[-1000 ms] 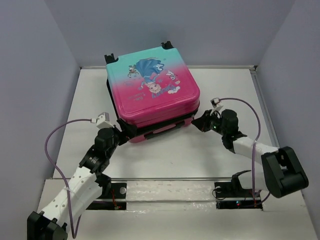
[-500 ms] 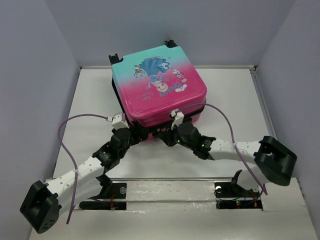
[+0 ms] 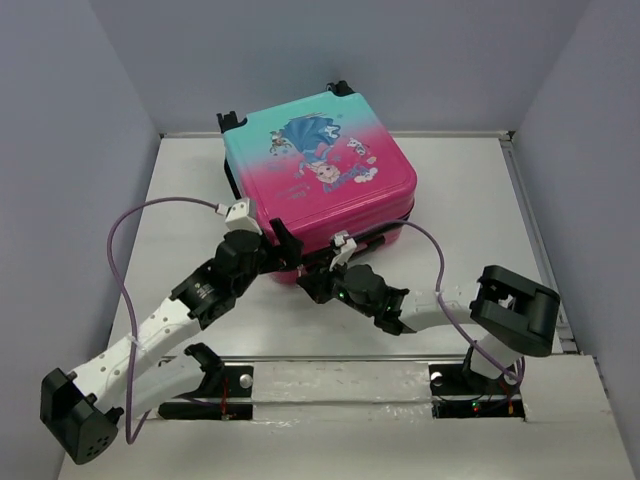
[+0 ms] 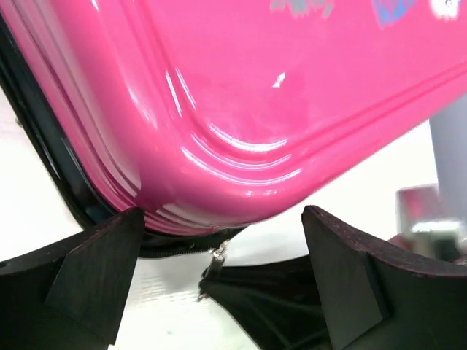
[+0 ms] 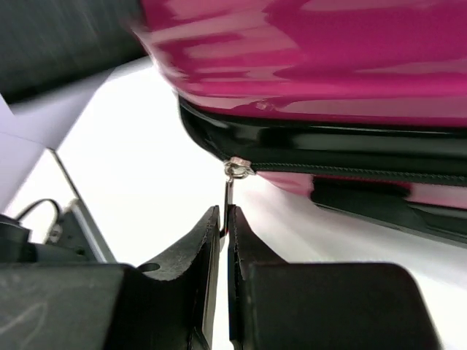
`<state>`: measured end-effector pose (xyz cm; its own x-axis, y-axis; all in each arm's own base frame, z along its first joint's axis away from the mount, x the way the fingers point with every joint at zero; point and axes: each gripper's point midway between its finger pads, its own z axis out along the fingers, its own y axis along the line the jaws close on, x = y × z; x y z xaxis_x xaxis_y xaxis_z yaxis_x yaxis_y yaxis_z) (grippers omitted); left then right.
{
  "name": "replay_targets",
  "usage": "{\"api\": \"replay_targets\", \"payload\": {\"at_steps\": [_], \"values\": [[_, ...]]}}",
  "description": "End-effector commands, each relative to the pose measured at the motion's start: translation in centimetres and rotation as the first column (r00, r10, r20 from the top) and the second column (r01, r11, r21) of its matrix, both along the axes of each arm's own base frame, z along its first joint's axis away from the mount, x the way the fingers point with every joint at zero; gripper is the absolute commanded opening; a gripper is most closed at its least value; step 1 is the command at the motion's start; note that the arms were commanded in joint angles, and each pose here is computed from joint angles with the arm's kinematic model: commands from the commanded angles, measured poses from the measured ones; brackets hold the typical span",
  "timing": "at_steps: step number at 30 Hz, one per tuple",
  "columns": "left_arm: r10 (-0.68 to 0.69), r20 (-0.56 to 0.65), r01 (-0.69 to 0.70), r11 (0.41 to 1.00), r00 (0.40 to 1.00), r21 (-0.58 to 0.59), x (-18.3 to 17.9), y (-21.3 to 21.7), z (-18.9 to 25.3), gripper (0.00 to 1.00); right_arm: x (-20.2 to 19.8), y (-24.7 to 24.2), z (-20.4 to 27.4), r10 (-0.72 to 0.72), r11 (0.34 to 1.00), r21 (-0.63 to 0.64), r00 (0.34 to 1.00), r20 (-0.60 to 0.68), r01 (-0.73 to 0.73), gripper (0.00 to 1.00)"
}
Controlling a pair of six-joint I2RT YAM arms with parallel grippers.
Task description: Pack the luggage
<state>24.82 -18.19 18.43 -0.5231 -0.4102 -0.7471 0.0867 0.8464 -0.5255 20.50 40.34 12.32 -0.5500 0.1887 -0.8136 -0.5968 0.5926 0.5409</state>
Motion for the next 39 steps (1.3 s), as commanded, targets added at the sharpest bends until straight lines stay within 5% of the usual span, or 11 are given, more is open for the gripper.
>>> {"api": "replay_targets", "payload": {"at_steps": [1,5,14,23,33,39], "values": [[-0.023,0.242,0.062,0.986,0.97,-0.153,4.8,-1.5,12.0,0.99,-9.3,3.6,1.2,0.349,0.928,0.15,0.937,-0.033,-0.34,0.07],[-0.053,0.233,0.097,0.978,0.971,-0.183,7.3,0.5,13.9,0.99,-10.1,-0.2,2.4,0.305,0.941,0.165,0.952,-0.027,-0.297,0.07],[0.171,0.244,-0.126,0.974,0.955,-0.188,12.2,7.4,16.4,0.99,-9.7,-8.2,-0.4,0.156,0.979,-0.115,0.981,-0.113,-0.169,0.07],[0.334,0.226,-0.3,0.938,0.915,-0.172,20.0,13.9,19.1,0.99,-6.5,-10.3,1.9,0.042,0.99,-0.131,0.997,-0.06,-0.049,0.11],[0.333,0.048,-0.331,0.942,0.942,-0.055,33.4,17.1,12.7,0.99,-5.5,-9.7,1.6,0.022,0.986,-0.166,0.998,-0.056,-0.031,0.13],[0.278,0.017,-0.271,0.949,0.961,-0.162,39.0,16.0,10.4,0.99,-6.3,-9.5,1.8,0.055,0.988,-0.138,0.996,-0.073,-0.065,0.13]]}}
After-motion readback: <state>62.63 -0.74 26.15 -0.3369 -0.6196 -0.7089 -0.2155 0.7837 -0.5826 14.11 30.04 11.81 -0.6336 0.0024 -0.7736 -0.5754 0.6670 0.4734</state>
